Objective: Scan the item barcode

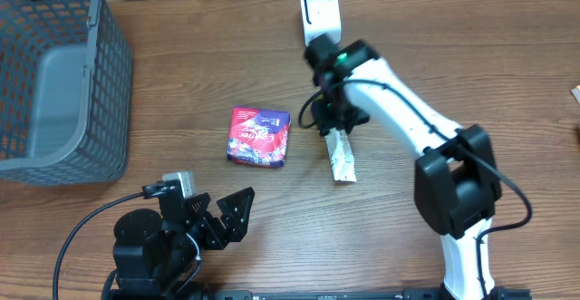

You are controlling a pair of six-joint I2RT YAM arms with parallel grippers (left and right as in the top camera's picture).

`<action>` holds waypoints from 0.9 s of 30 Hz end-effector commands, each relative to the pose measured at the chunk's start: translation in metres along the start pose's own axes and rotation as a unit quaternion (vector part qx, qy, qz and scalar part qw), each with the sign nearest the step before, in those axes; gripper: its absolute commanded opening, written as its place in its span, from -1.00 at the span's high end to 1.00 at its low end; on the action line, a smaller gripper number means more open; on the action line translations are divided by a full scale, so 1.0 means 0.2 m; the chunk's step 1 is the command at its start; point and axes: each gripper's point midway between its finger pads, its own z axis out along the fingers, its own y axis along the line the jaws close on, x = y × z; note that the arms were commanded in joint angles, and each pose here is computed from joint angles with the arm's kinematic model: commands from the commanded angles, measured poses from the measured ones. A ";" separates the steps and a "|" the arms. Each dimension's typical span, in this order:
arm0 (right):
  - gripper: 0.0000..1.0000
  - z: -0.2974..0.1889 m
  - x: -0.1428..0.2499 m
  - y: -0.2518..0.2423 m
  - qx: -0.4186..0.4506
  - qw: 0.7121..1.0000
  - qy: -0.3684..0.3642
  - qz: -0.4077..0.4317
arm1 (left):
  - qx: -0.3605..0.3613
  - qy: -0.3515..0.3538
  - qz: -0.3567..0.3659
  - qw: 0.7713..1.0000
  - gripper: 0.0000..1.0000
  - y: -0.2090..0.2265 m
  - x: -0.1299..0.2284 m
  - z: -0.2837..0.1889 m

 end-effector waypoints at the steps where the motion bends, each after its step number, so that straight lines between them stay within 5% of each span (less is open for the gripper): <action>1: -0.25 0.08 0.03 -0.06 0.109 0.994 -0.021 0.001 | 0.004 -0.004 -0.004 1.000 -1.00 -0.01 -0.01 -0.01; 10: -0.29 0.19 0.05 -0.02 0.149 0.988 -0.045 -0.013 | 0.004 -0.004 -0.004 1.000 -1.00 -0.01 -0.01 -0.01; 12: -0.13 0.21 0.05 -0.02 0.148 0.988 -0.049 -0.001 | 0.004 -0.004 -0.004 1.000 -1.00 -0.01 -0.01 -0.01; 17: 0.86 0.21 0.05 -0.01 0.140 0.988 -0.056 0.032 | 0.004 -0.004 -0.004 1.000 -1.00 -0.01 -0.01 -0.01; 27: 0.92 0.11 0.07 0.27 -0.045 0.999 0.001 0.031 | 0.004 -0.004 -0.004 1.000 -0.99 -0.01 -0.01 -0.01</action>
